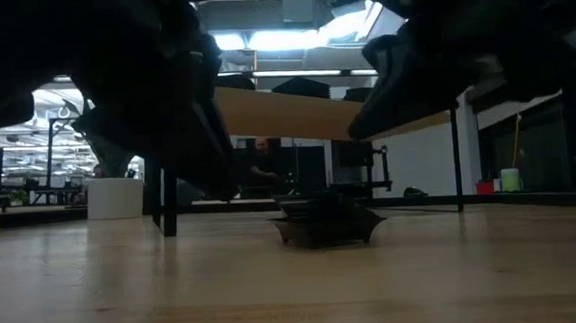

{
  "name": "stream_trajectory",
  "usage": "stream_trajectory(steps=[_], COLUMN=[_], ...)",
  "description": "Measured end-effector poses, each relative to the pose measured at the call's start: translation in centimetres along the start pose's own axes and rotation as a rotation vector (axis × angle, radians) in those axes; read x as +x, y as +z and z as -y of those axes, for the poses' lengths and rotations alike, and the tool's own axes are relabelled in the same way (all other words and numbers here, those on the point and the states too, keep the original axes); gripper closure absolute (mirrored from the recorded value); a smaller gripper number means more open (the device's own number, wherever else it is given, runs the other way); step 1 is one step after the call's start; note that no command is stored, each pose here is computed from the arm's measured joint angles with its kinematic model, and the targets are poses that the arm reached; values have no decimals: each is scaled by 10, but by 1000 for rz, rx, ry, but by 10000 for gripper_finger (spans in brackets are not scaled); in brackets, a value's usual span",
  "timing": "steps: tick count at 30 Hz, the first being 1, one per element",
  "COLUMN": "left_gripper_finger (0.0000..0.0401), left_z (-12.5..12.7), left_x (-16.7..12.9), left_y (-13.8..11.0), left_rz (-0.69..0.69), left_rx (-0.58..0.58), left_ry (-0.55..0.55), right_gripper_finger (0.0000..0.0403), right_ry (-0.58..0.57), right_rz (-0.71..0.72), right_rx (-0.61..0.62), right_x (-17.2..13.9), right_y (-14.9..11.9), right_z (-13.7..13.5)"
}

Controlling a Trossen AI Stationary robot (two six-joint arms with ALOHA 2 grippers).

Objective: Pick & Place Mini shaped plates
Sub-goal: Stack the black square plate on top of the black square plate on the shelf

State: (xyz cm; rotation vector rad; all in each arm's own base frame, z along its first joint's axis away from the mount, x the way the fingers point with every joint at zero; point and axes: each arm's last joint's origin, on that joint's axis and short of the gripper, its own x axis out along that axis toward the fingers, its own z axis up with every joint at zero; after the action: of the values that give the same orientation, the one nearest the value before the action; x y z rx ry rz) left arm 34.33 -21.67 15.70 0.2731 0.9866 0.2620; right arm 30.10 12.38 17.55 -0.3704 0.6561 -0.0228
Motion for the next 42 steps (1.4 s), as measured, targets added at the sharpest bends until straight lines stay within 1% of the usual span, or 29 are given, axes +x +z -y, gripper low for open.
stream_trajectory(steps=[4, 9, 12, 16, 19, 22, 24, 27, 32, 36, 38, 42], left_gripper_finger=[297, 297, 297, 297, 297, 297, 297, 297, 297, 297, 297, 297], left_z=[-2, -3, -4, -6, -8, -11, -14, -18, -23, -24, -24, -23], left_x=[2, 4, 4, 6, 8, 10, 12, 15, 20, 21, 21, 21], left_y=[1, 2, 3, 4, 6, 9, 10, 12, 17, 18, 18, 18], left_rz=[-21, -28, -24, -23, -16, -14, -15, -12, -3, -8, -10, -10], left_rx=[-39, -51, -57, -64, -79, -92, -98, -115, -146, -153, -153, -152], left_ry=[-25, -37, -39, -36, -35, -32, -28, -25, -39, -53, -56, -57], right_gripper_finger=[391, 391, 380, 338, 295, 254, 232, 211, 201, 201, 201, 201], right_ry=[-11, -44, -3, 67, 56, 37, 37, 75, 141, 227, 246, 247], right_rz=[-5, -44, -69, -47, -15, -14, -19, -41, -87, -67, -47, -33], right_rx=[91, 207, 256, 304, 333, 378, 412, 449, 500, 542, 562, 610], right_x=[-3, 3, 7, 11, 13, 15, 16, 21, 30, 30, 30, 31], right_y=[-8, -25, -33, -36, -37, -38, -39, -42, -50, -47, -44, -43], right_z=[6, 17, 23, 29, 34, 38, 40, 38, 31, 29, 29, 28])
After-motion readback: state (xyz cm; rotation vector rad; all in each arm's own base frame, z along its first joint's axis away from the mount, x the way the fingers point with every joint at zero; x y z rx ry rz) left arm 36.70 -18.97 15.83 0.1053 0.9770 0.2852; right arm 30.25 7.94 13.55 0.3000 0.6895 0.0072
